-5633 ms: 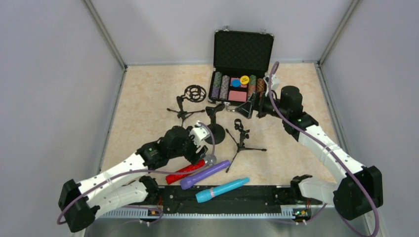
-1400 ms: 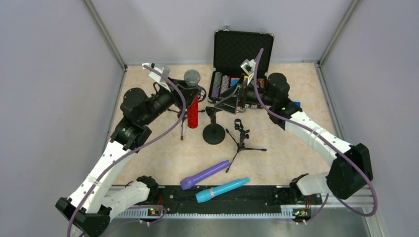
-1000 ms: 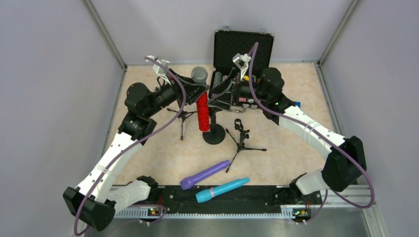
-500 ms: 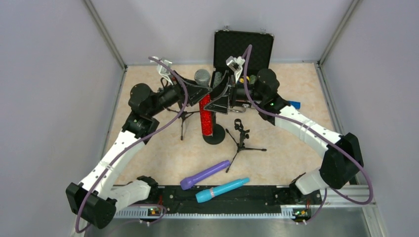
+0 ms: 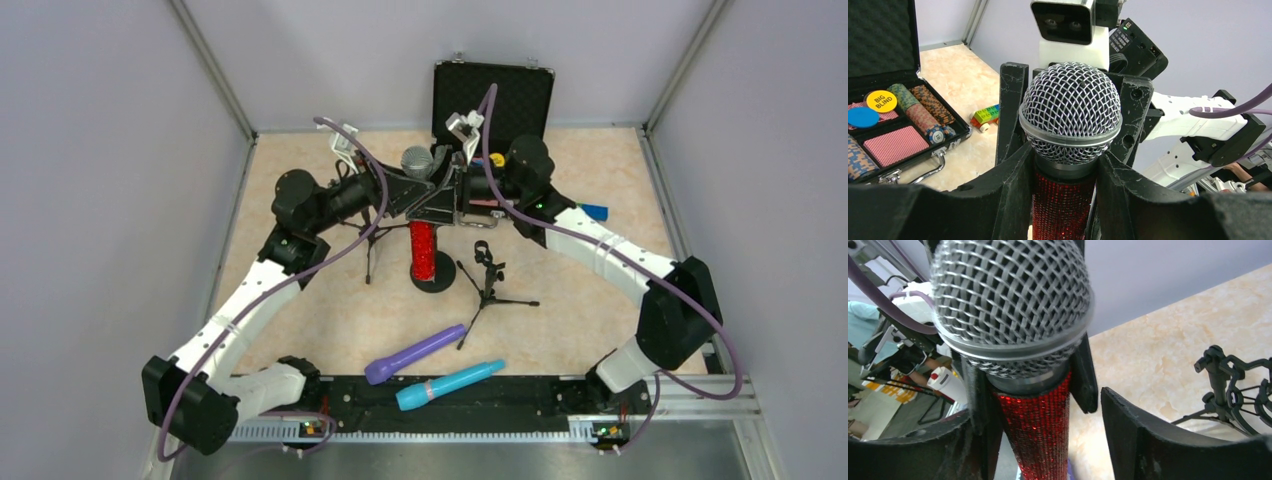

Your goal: Attach the microphones to the stand

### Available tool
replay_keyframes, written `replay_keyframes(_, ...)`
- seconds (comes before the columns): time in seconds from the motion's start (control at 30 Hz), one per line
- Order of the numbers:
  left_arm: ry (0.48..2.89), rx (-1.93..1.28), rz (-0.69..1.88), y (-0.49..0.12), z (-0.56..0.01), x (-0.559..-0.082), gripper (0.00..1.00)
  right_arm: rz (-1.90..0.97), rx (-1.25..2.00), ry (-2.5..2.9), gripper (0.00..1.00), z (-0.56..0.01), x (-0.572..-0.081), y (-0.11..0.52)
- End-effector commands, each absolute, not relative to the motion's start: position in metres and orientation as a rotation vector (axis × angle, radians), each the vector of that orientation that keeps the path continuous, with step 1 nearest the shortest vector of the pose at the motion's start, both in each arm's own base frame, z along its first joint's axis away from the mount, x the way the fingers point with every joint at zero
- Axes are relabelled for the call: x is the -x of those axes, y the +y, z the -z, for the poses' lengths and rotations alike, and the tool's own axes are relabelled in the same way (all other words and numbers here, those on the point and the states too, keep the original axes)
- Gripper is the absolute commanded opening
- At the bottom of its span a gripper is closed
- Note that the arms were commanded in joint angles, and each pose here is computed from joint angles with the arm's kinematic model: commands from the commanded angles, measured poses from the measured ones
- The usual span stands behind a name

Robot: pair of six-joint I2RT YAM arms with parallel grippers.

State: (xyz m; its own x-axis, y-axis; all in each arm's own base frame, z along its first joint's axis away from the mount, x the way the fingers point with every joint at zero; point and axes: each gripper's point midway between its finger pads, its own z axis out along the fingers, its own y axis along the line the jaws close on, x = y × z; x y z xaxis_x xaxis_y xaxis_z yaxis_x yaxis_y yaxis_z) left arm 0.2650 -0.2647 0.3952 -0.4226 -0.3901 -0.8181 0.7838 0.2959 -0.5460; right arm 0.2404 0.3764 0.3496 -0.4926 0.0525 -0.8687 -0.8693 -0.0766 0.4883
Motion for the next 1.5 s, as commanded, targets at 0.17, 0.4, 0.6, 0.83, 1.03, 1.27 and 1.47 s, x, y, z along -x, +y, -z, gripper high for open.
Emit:
replay_keyframes(0.17, 1.382, -0.389, 1.327, -0.256, -0.413, -0.261, 0.00, -1.751, 0.975, 1.364, 0.39, -0.379, -0.224, 0.383)
replay_keyframes(0.4, 1.382, -0.339, 1.270, -0.248, -0.409, -0.266, 0.00, -1.768, 0.986, 1.341, 0.00, -0.378, -0.221, 0.382)
replay_keyframes(0.6, 1.357, -0.305, 1.204, -0.239, -0.411, -0.270, 0.30, -1.763, 0.981, 1.342, 0.00, -0.377, -0.221, 0.382)
replay_keyframes(0.83, 1.363, -0.286, 1.209, -0.238, -0.407, -0.271, 0.87, -1.731, 0.952, 1.355, 0.00, -0.376, -0.225, 0.381)
replay_keyframes(1.03, 1.290, -0.266, 1.168, -0.227, -0.418, -0.265, 0.91, -1.696, 0.963, 1.316, 0.00, -0.382, -0.223, 0.378)
replay_keyframes(1.27, 1.243, -0.199, 1.002, -0.199, -0.425, -0.265, 0.91, -1.637, 0.956, 1.297, 0.00, -0.389, -0.224, 0.374)
replay_keyframes(1.47, 1.256, -0.189, 0.833, -0.178, -0.421, -0.268, 0.91, -1.579, 0.900, 1.302, 0.00, -0.393, -0.235, 0.365)
